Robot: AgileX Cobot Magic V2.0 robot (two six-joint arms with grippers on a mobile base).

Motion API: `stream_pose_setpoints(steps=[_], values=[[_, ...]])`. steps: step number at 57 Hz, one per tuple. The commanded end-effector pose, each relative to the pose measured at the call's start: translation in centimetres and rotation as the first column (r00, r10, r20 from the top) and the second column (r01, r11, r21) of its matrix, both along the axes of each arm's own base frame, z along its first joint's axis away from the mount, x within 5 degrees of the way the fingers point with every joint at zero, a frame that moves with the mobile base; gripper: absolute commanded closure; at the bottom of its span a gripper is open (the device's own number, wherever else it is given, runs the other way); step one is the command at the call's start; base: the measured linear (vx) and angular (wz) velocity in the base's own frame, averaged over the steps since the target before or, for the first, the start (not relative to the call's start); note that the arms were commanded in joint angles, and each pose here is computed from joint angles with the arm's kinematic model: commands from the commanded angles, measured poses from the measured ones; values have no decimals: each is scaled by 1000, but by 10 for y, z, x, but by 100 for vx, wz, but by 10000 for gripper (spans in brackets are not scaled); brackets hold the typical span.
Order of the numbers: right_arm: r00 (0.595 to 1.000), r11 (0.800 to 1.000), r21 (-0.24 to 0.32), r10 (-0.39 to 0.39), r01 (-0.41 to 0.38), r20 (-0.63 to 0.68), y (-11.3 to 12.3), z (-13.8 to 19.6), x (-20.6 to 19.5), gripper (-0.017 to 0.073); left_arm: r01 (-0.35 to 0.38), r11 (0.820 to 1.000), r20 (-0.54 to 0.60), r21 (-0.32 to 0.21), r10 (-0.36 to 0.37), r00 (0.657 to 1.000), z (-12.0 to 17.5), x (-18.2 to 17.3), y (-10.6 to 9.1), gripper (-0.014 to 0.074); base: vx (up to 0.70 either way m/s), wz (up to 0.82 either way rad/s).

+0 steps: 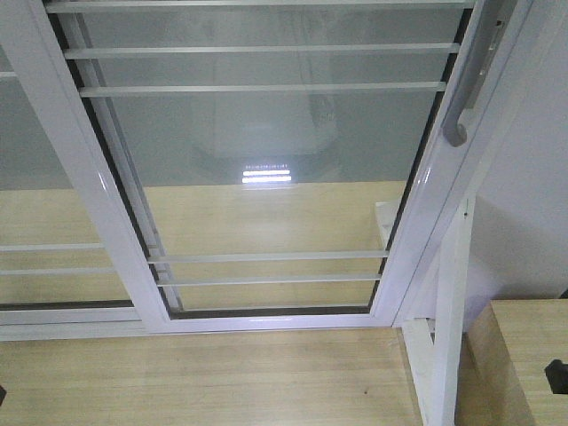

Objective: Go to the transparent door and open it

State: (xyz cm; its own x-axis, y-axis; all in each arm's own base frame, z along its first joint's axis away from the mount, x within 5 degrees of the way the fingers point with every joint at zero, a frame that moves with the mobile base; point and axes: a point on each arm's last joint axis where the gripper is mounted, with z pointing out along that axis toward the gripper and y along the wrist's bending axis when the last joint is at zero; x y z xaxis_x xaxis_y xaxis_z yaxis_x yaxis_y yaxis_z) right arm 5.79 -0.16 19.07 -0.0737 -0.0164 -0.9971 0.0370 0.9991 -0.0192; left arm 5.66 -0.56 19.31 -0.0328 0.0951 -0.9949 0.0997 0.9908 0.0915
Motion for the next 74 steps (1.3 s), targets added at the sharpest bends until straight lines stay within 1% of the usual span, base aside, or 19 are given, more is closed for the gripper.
stream_pose_setpoints(steps=[1,58,60,64,69,70,74], values=[[998,1000,-14,-15,16,55,-1,6,2,561,-3,1000,68,-13,4,998,3,1,0,600,1,-3],[998,1000,-14,-15,16,57,-1,6,2,561,-4,1000,69,-13,5,998,3,1,0,600,0,0],[998,1000,-14,-16,17,62,-1,6,2,561,-5,1000,79,-12,5,997,4,1,0,600,0,0],[998,1000,-14,-16,17,63,-2,6,2,561,-8,999,124,32,4,992,8,1,0,600,0,0],[998,1000,-12,-16,17,62,-1,6,2,561,-10,999,158,33,4,987,11,0,0,600,0,0],[998,1000,-7,-16,17,63,-1,6,2,561,-10,1000,167,26,5,986,12,0,0,600,0,0],[998,999,27,-19,17,68,-1,7,2,561,-11,1000,196,23,6,981,14,0,0,600,0,0]])
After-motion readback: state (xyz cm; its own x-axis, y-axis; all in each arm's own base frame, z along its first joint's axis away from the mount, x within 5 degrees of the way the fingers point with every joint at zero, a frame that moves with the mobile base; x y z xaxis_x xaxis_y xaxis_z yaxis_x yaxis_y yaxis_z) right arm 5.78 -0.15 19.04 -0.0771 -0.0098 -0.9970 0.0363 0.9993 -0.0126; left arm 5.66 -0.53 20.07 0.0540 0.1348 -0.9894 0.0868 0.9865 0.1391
